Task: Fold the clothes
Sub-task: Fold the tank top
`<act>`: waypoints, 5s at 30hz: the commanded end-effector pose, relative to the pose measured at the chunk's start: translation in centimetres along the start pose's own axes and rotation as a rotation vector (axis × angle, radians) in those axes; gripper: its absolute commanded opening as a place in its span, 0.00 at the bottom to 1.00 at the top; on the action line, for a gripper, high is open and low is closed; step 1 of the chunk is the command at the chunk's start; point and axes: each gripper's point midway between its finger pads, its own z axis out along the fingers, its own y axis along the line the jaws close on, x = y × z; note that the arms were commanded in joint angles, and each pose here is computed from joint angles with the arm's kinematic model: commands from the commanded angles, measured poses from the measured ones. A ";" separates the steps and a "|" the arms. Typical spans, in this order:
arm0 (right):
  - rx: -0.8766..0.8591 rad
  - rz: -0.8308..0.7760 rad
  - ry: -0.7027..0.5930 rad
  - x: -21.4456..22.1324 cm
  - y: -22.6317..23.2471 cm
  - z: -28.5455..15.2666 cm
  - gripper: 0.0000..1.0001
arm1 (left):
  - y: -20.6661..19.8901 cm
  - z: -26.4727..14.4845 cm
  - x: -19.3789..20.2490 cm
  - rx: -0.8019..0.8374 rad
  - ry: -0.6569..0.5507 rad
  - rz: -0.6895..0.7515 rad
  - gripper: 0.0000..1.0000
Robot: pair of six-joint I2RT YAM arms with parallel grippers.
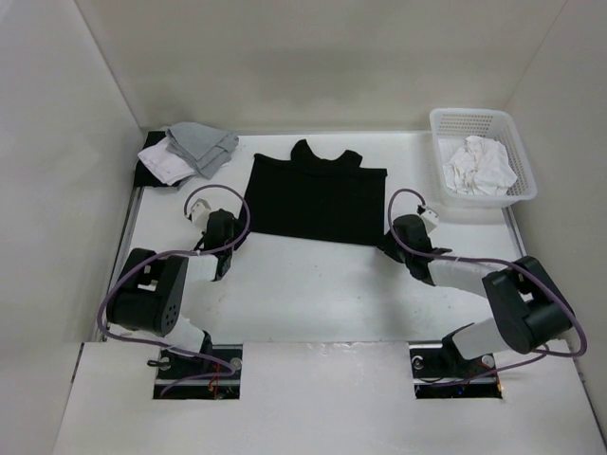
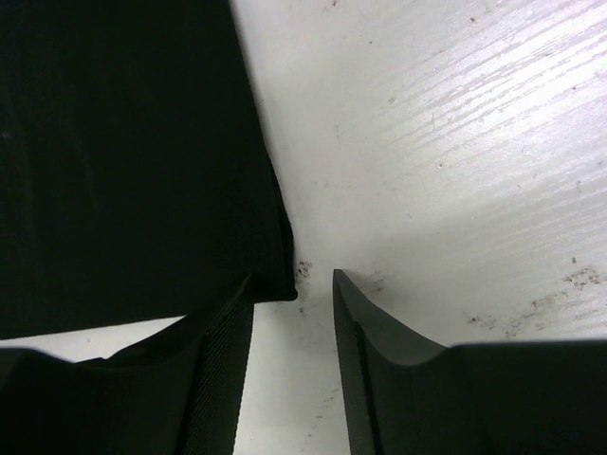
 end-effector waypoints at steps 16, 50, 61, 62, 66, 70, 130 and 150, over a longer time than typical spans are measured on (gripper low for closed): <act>-0.084 0.058 -0.080 -2.0 3.8 1.2 0.01 | -0.4 1.0 -1.6 0.055 -0.068 -0.120 0.01; -0.403 -0.120 -0.183 -10.0 10.5 -13.8 0.00 | -10.5 -13.5 -10.1 0.266 -0.217 0.108 0.01; -0.248 -0.072 -0.077 -14.9 12.2 2.9 0.00 | -11.4 3.2 -10.7 0.141 -0.095 -0.014 0.00; -0.252 -0.068 -0.085 -15.5 12.5 2.9 0.00 | -11.9 3.2 -10.9 0.150 -0.096 -0.014 0.00; -0.275 -0.076 -0.106 -16.1 12.4 0.1 0.00 | -12.6 0.1 -11.7 0.204 -0.121 -0.016 0.01; -0.274 -0.053 -0.117 -14.4 10.2 -3.0 0.00 | -10.7 -4.6 -10.0 0.234 -0.127 -0.019 0.01; -0.243 0.180 0.048 0.9 2.4 -3.9 0.00 | -10.8 -17.9 -2.3 0.459 -0.154 0.131 0.49; -0.340 -0.482 0.187 9.3 22.7 -10.2 0.17 | -10.9 -21.6 -6.7 0.503 -0.235 0.102 0.51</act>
